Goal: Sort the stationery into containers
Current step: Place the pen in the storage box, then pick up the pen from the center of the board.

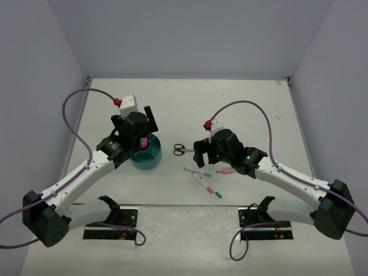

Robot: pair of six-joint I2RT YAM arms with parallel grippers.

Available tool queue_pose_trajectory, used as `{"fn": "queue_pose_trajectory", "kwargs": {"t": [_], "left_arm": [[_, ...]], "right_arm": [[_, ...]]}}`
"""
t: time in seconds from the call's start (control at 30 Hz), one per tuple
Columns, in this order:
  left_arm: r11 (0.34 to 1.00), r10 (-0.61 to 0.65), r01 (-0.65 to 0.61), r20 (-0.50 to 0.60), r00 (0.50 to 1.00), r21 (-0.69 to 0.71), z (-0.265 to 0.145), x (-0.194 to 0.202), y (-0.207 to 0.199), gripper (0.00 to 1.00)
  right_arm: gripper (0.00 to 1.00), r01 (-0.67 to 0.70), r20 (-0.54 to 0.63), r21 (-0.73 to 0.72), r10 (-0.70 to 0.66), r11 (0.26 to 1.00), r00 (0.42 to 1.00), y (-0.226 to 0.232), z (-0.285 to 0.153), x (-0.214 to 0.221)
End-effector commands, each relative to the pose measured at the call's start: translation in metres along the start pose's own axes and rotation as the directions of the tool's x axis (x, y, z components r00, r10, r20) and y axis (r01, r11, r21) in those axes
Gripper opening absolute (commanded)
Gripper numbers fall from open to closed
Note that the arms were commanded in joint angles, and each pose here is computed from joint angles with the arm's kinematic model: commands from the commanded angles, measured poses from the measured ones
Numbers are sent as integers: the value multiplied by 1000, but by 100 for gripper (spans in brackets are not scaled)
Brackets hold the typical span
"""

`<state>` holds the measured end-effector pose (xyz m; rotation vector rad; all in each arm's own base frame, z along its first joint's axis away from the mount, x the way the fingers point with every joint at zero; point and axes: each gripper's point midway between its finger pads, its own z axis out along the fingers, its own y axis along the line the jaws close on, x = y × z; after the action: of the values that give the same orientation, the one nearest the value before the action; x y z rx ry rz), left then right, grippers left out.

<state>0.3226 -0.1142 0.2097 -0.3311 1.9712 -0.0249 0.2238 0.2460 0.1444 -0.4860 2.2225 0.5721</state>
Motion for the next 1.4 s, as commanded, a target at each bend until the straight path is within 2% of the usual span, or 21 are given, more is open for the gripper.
{"fn": "queue_pose_trajectory", "kwargs": {"t": [0.0,0.13,0.33,0.43,0.53,0.6,0.63,0.8,0.9,1.1,1.27,1.37], "left_arm": [[993,-48,45,20,999,113,-33,-34,-8,100],[981,-51,45,26,998,190,-57,-41,-3,100],[961,60,-51,-26,998,273,-74,-25,-1,100],[960,121,-105,-48,991,261,-75,-16,6,100],[963,140,-124,-53,989,241,-75,-12,14,100],[964,140,-125,-48,989,236,-75,-10,17,100],[963,141,-125,-48,989,237,-75,-9,17,100],[957,151,-132,-53,987,258,-74,-3,15,100],[956,150,-132,-50,987,261,-75,-4,15,100],[949,148,-130,-43,988,287,-78,-4,12,100],[946,150,-131,-43,988,296,-78,-3,10,100],[945,152,-133,-40,988,298,-78,-4,10,100]], "right_arm": [[93,33,-133,203,-6,979,991,-33,10,12],[77,67,-249,280,5,958,968,-50,20,28],[68,77,-370,363,68,929,926,-91,21,47],[69,106,-461,345,70,933,885,-93,16,59],[73,86,-421,442,122,893,899,-108,12,50],[83,69,-393,477,143,876,909,-114,12,46],[83,69,-395,487,149,871,907,-118,12,47],[76,181,-507,434,73,883,859,-132,20,60],[69,170,-529,394,71,903,846,-137,26,60],[67,131,-509,299,42,945,860,-134,39,49],[64,140,-582,232,22,963,813,-129,51,66],[63,151,-615,245,33,958,788,-135,53,76]]}}
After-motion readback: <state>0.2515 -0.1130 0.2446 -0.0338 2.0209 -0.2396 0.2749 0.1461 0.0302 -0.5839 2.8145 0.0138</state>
